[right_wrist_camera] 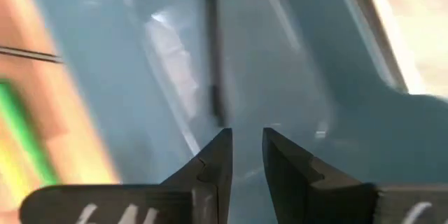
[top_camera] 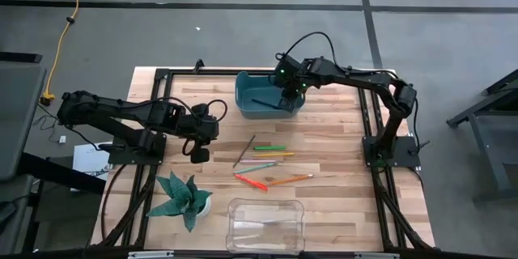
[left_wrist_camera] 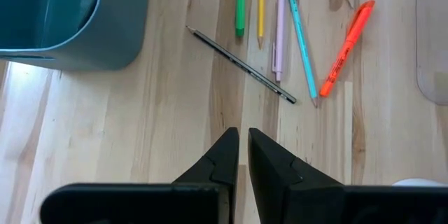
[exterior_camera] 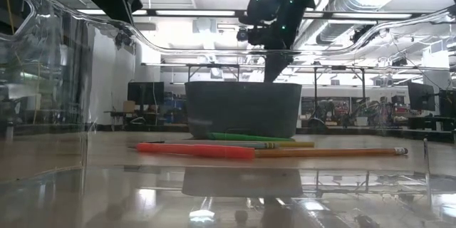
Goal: Sort pens & pencils
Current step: Put the green pen into the dark blue bin
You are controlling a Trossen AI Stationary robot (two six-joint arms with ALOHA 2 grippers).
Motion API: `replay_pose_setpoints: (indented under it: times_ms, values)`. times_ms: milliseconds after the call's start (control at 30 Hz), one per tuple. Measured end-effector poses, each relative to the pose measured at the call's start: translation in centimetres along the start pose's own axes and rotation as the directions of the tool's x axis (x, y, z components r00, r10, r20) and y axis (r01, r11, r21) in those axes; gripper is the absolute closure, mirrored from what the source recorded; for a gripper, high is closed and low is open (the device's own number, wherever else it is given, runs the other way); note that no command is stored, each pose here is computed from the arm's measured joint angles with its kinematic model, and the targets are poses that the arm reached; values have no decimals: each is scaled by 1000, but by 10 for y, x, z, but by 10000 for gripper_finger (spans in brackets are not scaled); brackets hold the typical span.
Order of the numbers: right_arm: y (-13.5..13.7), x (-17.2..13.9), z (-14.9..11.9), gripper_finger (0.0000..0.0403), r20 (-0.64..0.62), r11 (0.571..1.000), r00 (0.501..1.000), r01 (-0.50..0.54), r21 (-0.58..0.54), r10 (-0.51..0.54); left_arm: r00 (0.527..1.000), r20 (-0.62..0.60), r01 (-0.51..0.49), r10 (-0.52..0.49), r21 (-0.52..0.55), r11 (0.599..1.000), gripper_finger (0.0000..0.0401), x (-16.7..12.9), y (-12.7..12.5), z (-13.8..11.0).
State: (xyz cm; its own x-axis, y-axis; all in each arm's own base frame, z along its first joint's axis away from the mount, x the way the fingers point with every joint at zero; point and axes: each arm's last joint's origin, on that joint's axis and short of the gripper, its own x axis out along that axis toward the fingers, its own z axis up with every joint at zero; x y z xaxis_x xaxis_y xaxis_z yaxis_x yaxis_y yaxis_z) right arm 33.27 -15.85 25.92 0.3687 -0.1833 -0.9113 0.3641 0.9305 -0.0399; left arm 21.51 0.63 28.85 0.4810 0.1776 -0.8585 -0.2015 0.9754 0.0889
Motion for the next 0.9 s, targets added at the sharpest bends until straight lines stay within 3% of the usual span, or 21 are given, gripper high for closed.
replay_pose_setpoints:
  times_ms: [133,367,500,667,900]
  values:
    - [13,-13,6,331,15,994,994,-105,9,105,1000,-1,7,-7,13,1000,377,0,0,0]
    - [59,-47,22,331,78,963,966,-235,-136,246,1000,1,11,-11,18,1000,377,0,0,0]
    - [88,-53,18,331,46,935,952,-286,-212,302,1000,0,23,-23,28,999,377,0,-1,0]
    - [115,-46,2,331,-51,909,949,-312,-278,310,999,1,37,-37,44,998,377,0,-1,0]
    - [138,-10,-28,331,-143,887,940,-339,-314,309,999,0,37,-37,52,998,377,0,-1,0]
